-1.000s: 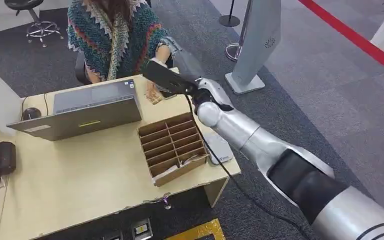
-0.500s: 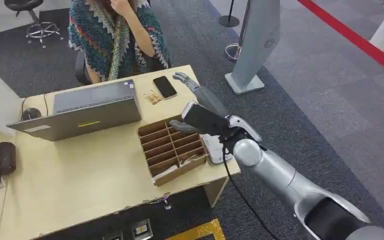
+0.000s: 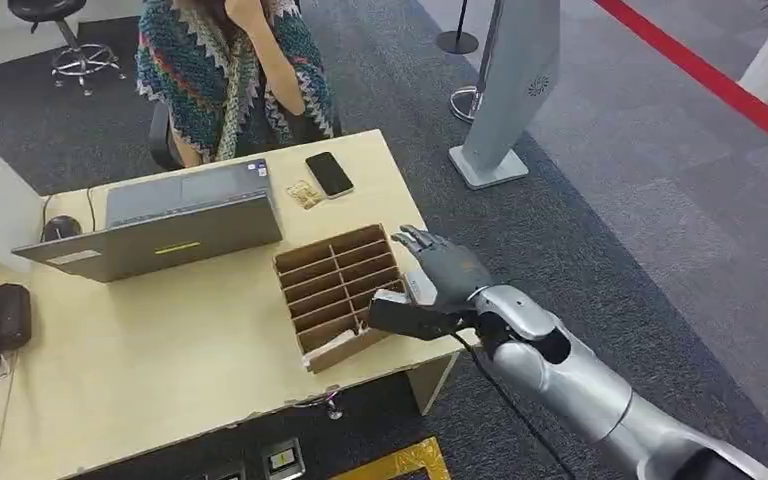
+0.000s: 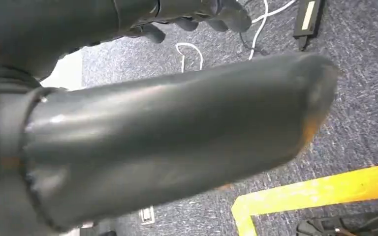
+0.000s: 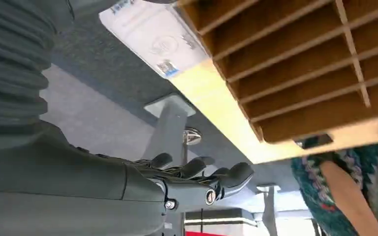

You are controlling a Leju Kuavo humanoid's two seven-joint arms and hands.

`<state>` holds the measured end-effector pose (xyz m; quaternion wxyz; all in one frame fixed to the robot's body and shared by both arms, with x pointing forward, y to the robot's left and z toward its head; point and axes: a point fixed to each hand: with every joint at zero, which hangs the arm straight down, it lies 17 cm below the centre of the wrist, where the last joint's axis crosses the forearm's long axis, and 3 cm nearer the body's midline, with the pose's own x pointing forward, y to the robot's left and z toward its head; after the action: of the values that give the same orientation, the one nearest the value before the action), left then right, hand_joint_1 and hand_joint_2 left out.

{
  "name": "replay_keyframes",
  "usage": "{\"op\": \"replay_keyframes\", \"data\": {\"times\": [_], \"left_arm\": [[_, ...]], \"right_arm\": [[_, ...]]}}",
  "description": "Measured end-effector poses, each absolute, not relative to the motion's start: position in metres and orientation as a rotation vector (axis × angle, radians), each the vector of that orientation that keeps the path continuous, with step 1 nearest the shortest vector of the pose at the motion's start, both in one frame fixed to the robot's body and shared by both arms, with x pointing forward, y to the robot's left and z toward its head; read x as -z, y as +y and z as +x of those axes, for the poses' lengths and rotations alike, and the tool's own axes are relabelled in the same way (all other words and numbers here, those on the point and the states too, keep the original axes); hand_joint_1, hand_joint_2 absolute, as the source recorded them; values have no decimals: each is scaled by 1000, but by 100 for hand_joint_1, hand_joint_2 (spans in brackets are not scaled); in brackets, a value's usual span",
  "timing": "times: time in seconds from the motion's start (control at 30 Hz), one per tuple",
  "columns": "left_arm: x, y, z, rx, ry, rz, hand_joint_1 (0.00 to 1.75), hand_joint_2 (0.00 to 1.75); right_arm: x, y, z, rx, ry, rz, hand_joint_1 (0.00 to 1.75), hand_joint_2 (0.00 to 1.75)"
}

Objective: Pass the card to the sensor for recognition and then transmit it.

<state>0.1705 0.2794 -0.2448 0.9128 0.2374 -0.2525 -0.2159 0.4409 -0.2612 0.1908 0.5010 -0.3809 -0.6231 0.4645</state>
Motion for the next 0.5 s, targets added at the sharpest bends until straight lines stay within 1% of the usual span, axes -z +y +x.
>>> {"op": "replay_keyframes", "data": {"times": [0.23,0.5], "left_arm": [[245,280,170,439,-518,489,0,0],[245,281,169,440,-515,490,0,0]], "right_arm": [[-165,-254,431,-1261,-1409,-958,0,175],[-149,-240,421,-1319,-1393,-920,0,175]]}}
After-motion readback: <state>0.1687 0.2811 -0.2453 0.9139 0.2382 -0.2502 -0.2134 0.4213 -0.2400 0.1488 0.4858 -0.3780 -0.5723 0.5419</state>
